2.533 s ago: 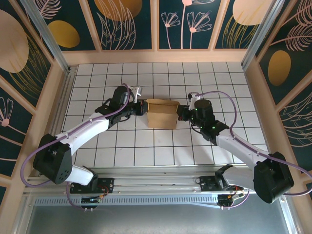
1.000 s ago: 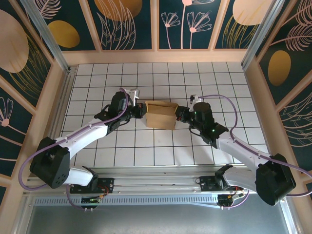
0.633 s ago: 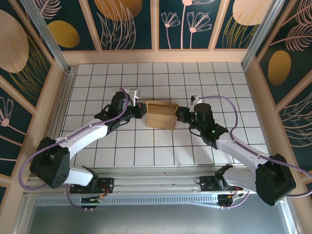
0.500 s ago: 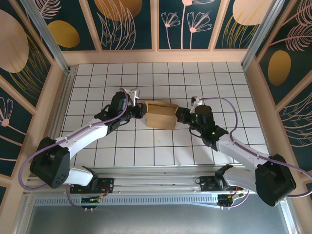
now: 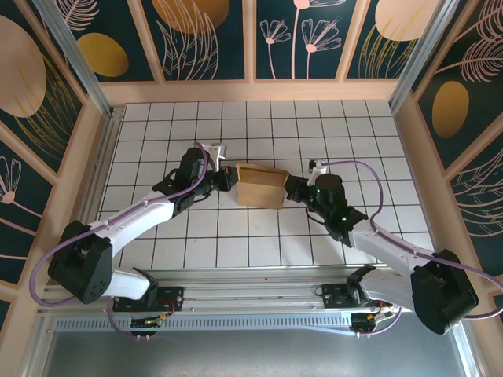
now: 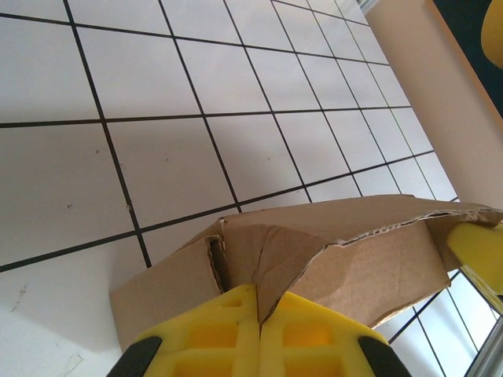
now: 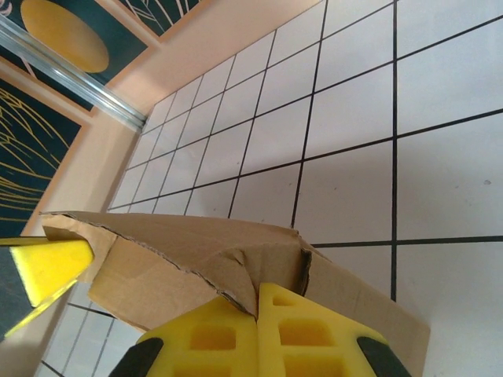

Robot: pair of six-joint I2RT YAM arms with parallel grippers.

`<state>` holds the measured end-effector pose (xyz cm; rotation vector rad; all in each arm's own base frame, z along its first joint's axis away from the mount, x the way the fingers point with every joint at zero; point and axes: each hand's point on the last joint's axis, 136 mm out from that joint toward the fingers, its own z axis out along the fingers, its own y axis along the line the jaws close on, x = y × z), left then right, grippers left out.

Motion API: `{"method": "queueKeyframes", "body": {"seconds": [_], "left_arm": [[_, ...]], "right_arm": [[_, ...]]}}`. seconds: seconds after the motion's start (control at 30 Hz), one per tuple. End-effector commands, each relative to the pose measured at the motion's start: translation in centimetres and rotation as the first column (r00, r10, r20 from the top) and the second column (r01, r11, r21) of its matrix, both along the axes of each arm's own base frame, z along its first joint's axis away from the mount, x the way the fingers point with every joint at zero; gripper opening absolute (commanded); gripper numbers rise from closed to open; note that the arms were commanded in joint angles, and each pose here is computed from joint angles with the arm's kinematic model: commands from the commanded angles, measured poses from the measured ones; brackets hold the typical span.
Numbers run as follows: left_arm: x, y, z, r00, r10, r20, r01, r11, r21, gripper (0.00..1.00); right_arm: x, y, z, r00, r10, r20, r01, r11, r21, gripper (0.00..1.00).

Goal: Fold the paper box

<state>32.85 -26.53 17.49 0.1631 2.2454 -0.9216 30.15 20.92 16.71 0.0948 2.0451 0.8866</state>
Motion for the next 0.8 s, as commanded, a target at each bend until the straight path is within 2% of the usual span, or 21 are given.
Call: {"method": "queueKeyframes", "body": {"seconds": [0.0,0.33,0.47,0.67,0.77], "left_arm": [[-2.8,0.3,-4.6,0.984,-0.033,-0.173,0.048,0.995,0.083,0.01],[-3.6,1.2,-6.5,0.979,-0.014,-0.205,0.039,0.992,0.119,0.06],[-3.9,1.1,-6.3,0.979,-0.022,-0.201,0.041,0.995,0.089,0.17],[-4.0,1.2,-5.5,0.983,-0.017,-0.180,0.031,0.997,0.073,0.22],[-4.1,1.2,-4.7,0.987,-0.024,-0.160,0.034,0.998,0.055,0.31]], "right_arm": [[-5.0,-4.1,-12.0,0.937,-0.073,-0.343,-0.032,0.956,-0.291,0.00],[-5.0,-3.3,-10.8,0.948,-0.027,-0.318,-0.058,0.965,-0.255,0.03],[-4.6,-3.0,-9.3,0.958,-0.021,-0.285,-0.049,0.971,-0.236,0.05],[-4.3,-2.7,-8.1,0.966,-0.008,-0.259,-0.052,0.973,-0.223,0.06],[-4.2,-2.3,-7.3,0.969,0.006,-0.247,-0.060,0.976,-0.209,0.11]]}}
